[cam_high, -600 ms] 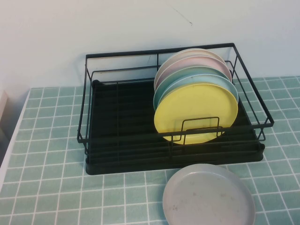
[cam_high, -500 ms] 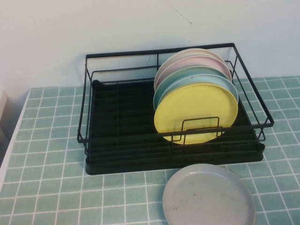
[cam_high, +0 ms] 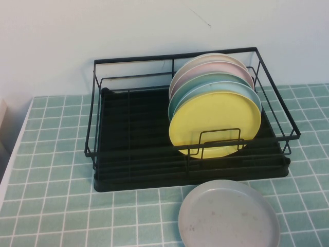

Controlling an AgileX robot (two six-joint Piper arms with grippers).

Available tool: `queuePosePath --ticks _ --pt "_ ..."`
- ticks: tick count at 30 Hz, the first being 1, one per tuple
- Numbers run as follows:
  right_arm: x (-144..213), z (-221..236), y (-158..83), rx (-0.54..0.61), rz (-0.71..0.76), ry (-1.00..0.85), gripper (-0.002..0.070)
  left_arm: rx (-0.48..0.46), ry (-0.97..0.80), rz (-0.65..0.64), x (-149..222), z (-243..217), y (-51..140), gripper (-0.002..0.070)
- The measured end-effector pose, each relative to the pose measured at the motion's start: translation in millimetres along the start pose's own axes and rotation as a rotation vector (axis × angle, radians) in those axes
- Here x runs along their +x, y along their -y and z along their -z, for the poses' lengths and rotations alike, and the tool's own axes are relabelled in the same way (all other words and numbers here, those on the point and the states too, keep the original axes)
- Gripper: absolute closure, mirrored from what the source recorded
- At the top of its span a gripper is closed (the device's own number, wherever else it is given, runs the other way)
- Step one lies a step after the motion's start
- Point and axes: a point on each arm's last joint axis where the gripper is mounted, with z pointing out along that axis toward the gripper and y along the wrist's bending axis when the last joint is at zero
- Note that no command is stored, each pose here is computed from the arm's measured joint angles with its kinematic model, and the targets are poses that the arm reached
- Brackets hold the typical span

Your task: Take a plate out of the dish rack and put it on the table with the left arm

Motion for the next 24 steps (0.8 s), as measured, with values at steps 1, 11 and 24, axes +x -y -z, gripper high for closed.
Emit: queuePosePath --ticks 1,11,24 --pt "0.0 0.0 0.0 0.000 0.000 0.000 0.0678 0.000 0.000 0.000 0.0 0.0 0.0 0.0678" --pt "0.0 0.0 0.0 0.000 0.000 0.000 0.0678 0.011 0.060 -0.002 -4.0 -0.5 1.0 0.0678" --pt "0.0 0.0 0.0 0.000 0.000 0.000 0.0678 0.084 0.436 0.026 -37.1 8.1 6.9 0.0678"
